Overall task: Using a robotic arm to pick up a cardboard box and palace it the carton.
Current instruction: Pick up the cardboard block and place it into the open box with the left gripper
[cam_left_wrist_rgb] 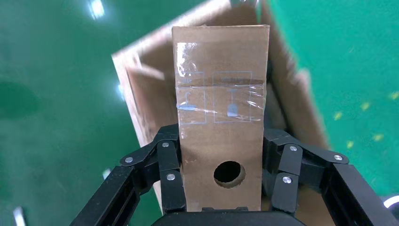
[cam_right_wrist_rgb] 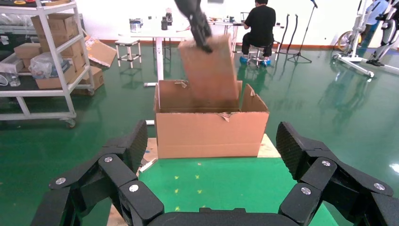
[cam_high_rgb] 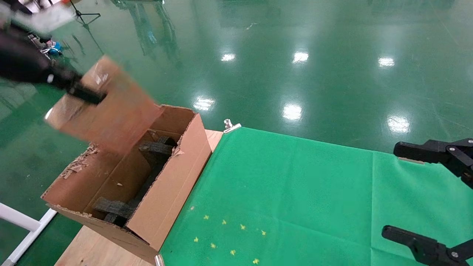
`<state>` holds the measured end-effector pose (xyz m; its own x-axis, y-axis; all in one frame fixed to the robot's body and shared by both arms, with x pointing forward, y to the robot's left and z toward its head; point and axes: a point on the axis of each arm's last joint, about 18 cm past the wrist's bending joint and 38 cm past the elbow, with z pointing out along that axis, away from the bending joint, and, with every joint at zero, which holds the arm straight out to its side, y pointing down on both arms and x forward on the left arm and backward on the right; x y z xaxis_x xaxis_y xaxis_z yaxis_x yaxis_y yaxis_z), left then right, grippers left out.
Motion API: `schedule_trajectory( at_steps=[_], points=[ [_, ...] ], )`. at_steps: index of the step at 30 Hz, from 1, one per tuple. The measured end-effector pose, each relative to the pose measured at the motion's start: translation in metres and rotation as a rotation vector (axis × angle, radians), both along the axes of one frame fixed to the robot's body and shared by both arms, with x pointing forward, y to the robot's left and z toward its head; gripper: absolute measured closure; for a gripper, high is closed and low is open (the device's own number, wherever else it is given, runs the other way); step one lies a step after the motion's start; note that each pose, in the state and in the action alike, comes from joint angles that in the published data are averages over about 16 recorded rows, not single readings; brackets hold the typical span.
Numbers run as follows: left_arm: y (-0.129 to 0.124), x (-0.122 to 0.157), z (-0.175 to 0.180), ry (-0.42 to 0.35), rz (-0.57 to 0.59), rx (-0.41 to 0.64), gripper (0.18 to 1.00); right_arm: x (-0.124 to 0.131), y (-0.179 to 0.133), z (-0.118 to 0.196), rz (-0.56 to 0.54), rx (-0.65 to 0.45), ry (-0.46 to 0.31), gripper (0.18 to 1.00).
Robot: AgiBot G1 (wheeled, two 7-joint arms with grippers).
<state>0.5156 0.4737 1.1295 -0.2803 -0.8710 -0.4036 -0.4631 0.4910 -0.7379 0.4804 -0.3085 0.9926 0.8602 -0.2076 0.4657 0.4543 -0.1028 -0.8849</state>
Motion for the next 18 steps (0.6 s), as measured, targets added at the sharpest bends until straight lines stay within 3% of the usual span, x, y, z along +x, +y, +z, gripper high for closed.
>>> schedule_trajectory(
  at_steps=[10, 18],
  points=[
    [0.076, 0.039, -0.078, 0.087, 0.174, -0.057, 0.800, 0.000, 0.000, 0.000, 0.000, 0.000, 0.000, 0.178],
    [0.105, 0.063, -0.121, 0.131, 0.273, -0.060, 0.811, 0.000, 0.000, 0.000, 0.000, 0.000, 0.000, 0.178]
  ],
)
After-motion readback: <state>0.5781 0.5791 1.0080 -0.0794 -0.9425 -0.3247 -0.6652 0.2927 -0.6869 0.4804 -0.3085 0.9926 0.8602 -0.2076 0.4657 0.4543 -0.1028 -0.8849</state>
